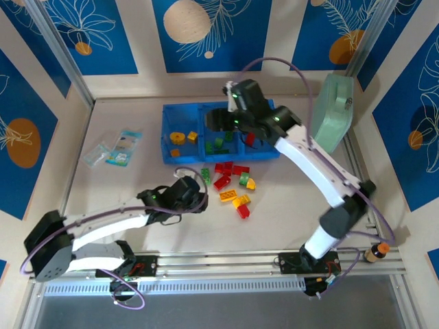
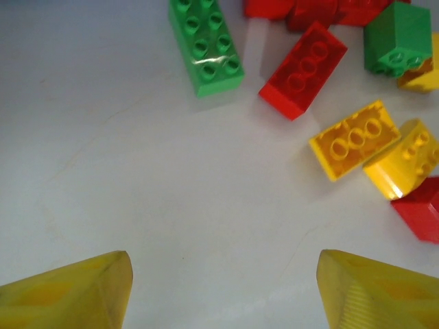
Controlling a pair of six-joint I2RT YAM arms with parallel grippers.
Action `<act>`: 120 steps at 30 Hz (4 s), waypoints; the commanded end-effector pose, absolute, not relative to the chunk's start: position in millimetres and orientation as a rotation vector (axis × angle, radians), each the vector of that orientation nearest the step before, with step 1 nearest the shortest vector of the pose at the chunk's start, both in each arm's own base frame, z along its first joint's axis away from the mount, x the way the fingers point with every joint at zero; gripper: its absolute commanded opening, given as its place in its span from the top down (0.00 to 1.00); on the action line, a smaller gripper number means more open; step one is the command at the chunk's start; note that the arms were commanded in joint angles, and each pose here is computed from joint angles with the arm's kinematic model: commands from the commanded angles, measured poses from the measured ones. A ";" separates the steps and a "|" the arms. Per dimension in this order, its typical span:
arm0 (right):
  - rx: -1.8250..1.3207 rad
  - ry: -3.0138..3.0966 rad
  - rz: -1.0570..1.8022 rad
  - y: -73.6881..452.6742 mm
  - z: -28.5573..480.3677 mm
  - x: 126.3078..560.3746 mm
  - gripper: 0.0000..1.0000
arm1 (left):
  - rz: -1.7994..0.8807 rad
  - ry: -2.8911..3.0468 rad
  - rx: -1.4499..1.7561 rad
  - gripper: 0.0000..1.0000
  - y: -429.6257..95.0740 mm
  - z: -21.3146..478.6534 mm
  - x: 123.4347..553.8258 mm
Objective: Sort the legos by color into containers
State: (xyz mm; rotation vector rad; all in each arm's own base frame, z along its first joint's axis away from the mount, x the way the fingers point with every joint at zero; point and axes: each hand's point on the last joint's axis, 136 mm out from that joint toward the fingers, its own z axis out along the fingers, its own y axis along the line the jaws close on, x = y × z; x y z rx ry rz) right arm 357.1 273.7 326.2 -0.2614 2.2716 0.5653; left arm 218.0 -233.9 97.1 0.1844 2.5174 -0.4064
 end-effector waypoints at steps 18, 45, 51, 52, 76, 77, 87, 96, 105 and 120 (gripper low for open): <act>0.071 2.457 0.543 168.2 200.8 296.3 0.31 | -0.195 2.699 0.106 0.45 -253.1 44.6 339.6; 0.098 2.567 0.537 168.0 155.8 266.8 0.34 | -0.257 2.475 0.262 0.80 -297.1 169.1 417.3; 0.114 2.594 0.526 157.5 144.3 244.5 0.34 | -0.255 2.477 0.273 0.77 -308.8 162.9 463.7; 0.113 2.597 0.533 157.2 142.3 240.7 0.34 | -0.253 2.479 0.274 0.76 -308.9 161.7 468.2; -0.215 2.754 0.386 241.7 118.9 265.4 0.23 | -0.450 2.212 0.222 0.30 -237.2 250.2 335.2; -0.219 2.775 0.360 247.2 112.5 268.5 0.23 | -0.447 2.224 0.206 0.30 -229.1 241.8 325.9; -0.203 2.934 0.170 272.2 57.1 298.3 0.19 | -0.420 2.351 0.056 0.30 -163.3 163.6 246.6; -0.195 3.004 0.102 281.2 21.5 310.2 0.20 | -0.436 2.375 -0.031 0.31 -136.8 133.2 214.3; -0.219 3.024 0.083 285.8 12.6 291.3 0.38 | -0.438 2.378 -0.015 0.31 -140.8 133.5 216.8; -0.115 2.677 0.145 222.8 170.7 355.2 0.67 | -0.474 2.369 0.046 0.32 -156.7 142.3 215.8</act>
